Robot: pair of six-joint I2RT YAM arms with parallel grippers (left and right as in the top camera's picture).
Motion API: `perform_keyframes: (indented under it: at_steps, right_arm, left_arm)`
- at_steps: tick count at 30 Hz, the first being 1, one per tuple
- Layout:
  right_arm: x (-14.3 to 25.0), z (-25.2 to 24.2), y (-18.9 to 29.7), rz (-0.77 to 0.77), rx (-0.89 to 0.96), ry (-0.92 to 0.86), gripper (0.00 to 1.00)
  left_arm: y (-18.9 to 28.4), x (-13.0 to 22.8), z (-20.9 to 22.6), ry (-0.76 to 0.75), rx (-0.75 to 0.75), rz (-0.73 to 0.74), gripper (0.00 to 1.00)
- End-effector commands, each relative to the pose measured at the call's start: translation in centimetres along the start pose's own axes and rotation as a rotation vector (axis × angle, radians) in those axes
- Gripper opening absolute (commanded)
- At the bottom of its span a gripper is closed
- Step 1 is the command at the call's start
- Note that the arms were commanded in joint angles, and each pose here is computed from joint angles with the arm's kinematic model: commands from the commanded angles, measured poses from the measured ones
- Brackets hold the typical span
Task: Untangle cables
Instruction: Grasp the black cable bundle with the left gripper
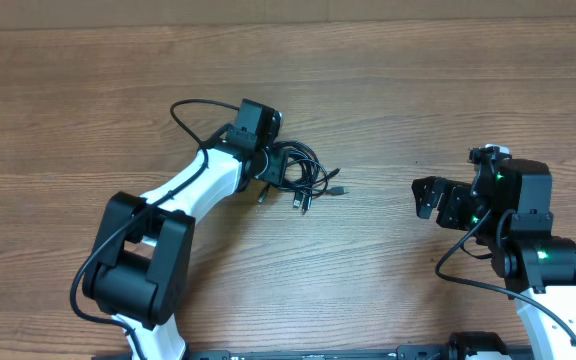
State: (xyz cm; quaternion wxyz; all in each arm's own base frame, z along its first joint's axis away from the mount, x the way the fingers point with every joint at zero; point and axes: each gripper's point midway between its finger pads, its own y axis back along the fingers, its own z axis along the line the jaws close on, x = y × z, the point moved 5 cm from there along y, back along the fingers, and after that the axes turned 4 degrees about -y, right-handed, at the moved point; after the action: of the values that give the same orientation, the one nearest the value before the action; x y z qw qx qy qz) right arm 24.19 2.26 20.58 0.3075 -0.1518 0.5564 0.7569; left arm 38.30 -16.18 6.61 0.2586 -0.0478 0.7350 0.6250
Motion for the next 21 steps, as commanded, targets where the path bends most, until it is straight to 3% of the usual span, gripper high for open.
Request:
perform_keyframes:
  at_steps: [1, 4, 6, 12, 21]
  right_arm:
    - [-1.0, 0.6, 0.7, -0.035, -0.017, 0.008, 1.0]
    - [-1.0, 0.6, 0.7, -0.034, -0.017, 0.007, 1.0]
    - [-1.0, 0.6, 0.7, -0.034, -0.017, 0.007, 1.0]
    - [-0.9, 0.6, 0.7, -0.032, -0.016, 0.007, 1.0]
    - [-1.5, 2.3, 0.9, -0.046, -0.143, 0.023, 1.0]
  left_arm:
    - [-0.4, -0.4, 0.0, 0.012, -0.011, -0.002, 0.61]
    - [-1.1, 0.1, 0.2, 0.013, -0.018, 0.024, 0.58]
    - [-1.5, 0.5, 0.2, 0.014, -0.02, 0.043, 0.5]
    - [-0.8, -0.3, 0.1, 0.013, -0.018, 0.025, 0.04]
    - [7.8, -6.3, -1.9, 0.002, 0.084, -0.099, 0.04]
